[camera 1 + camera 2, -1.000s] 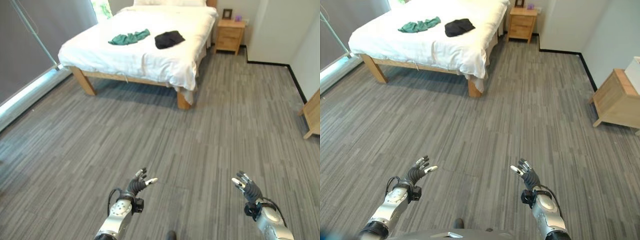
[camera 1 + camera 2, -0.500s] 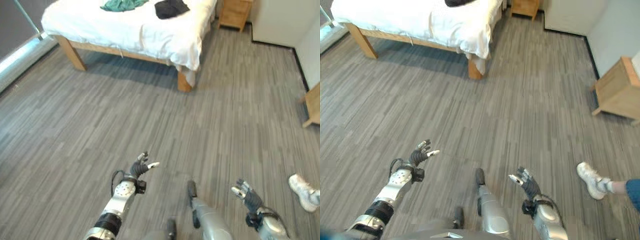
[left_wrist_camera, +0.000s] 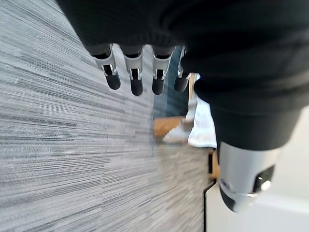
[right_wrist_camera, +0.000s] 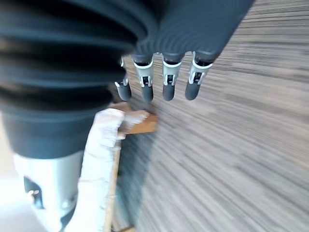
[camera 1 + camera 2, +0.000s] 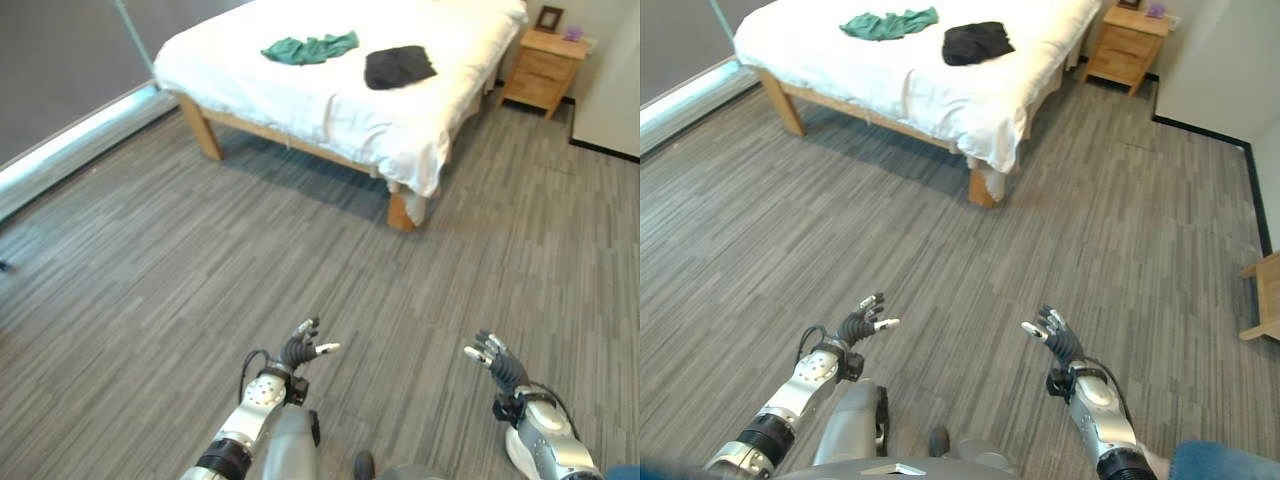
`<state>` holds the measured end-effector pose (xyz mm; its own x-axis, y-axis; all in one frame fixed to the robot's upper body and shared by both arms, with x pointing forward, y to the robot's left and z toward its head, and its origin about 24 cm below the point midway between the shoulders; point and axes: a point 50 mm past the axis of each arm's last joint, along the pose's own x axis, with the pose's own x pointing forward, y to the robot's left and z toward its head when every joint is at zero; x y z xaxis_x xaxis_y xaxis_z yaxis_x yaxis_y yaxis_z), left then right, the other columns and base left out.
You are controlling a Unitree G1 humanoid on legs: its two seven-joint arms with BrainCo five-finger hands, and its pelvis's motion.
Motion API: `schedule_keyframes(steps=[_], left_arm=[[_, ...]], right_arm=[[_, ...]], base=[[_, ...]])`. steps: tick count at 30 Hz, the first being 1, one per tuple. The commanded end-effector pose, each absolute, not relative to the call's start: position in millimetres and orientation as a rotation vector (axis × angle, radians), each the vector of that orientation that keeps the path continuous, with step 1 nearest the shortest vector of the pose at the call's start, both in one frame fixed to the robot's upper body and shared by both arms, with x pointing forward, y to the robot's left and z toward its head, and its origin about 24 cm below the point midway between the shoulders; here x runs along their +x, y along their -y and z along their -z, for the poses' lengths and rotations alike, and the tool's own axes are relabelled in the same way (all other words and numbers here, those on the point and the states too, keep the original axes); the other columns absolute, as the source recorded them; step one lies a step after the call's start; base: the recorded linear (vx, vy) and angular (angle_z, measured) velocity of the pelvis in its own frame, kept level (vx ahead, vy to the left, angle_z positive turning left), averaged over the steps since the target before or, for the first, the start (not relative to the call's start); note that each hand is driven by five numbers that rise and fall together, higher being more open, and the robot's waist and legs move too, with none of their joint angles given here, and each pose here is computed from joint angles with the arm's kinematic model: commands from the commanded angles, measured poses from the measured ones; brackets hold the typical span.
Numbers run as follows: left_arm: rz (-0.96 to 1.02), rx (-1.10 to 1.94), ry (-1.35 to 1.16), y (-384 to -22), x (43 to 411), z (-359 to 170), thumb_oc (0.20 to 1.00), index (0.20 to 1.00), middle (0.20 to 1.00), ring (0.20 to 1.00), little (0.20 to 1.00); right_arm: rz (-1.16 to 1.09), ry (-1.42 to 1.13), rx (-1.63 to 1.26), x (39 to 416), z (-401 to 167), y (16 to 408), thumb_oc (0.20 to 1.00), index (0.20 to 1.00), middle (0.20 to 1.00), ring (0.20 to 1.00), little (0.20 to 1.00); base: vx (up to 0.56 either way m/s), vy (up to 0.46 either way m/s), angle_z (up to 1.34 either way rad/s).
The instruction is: Pick up bed clothes into laundry basket.
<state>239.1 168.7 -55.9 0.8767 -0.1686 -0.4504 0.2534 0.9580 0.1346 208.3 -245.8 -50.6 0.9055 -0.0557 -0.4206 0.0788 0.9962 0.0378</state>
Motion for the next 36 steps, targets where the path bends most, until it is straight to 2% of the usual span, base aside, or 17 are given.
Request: schedule_keyframes(steps=[1,8,14,17,25,30,34,36], left_arm=[[0.303,0.068,-0.34,-152.8,244.4,36.8,1.0,1.0,1.0,1.0,1.0],[0.336,-0.024,-0.35,-153.6,227.7,36.1,1.0,1.0,1.0,1.0,1.0],[0.279,-0.006,-0.306,-161.4,238.6,25.5,1.0,1.0,1.0,1.0,1.0],[0.279,0.042,-0.281,-167.7,243.4,18.9,1.0,1.0,1.0,1.0,1.0],[0.279,0.117,-0.236,-169.5,253.4,11.5,1.0,1.0,1.0,1.0,1.0],[0.258,0.087,-0.231,-169.7,251.1,11.7,1.0,1.0,1.0,1.0,1.0],[0.318,0.065,-0.229,-158.6,252.5,10.2,1.0,1.0,1.0,1.0,1.0],[0.397,0.036,-0.182,-140.0,266.0,-4.0,1.0,1.0,1.0,1.0,1.0]], right_arm=[[0.056,-0.343,-0.02,208.5,31.5,258.2,1.0,1.0,1.0,1.0,1.0],[0.028,-0.369,0.075,204.3,41.4,241.4,1.0,1.0,1.0,1.0,1.0],[-0.064,-0.318,0.115,220.4,33.8,207.5,1.0,1.0,1.0,1.0,1.0],[-0.077,-0.313,0.023,217.2,30.5,213.8,1.0,1.0,1.0,1.0,1.0],[0.03,-0.398,0.07,189.9,48.4,235.8,1.0,1.0,1.0,1.0,1.0],[0.012,-0.389,0.026,194.0,44.7,236.8,1.0,1.0,1.0,1.0,1.0],[-0.013,-0.37,0.007,200.5,39.4,237.2,1.0,1.0,1.0,1.0,1.0],[-0.001,-0.286,0.042,210.8,20.2,245.2,1.0,1.0,1.0,1.0,1.0]], base=[[0.67,0.053,-0.15],[0.57,0.107,-0.65],[0.39,0.187,-0.67],[0.55,0.162,0.4],[0.49,-0.115,0.64],[0.37,-0.192,0.39],[0.26,-0.269,0.52],[0.22,-0.469,0.55]])
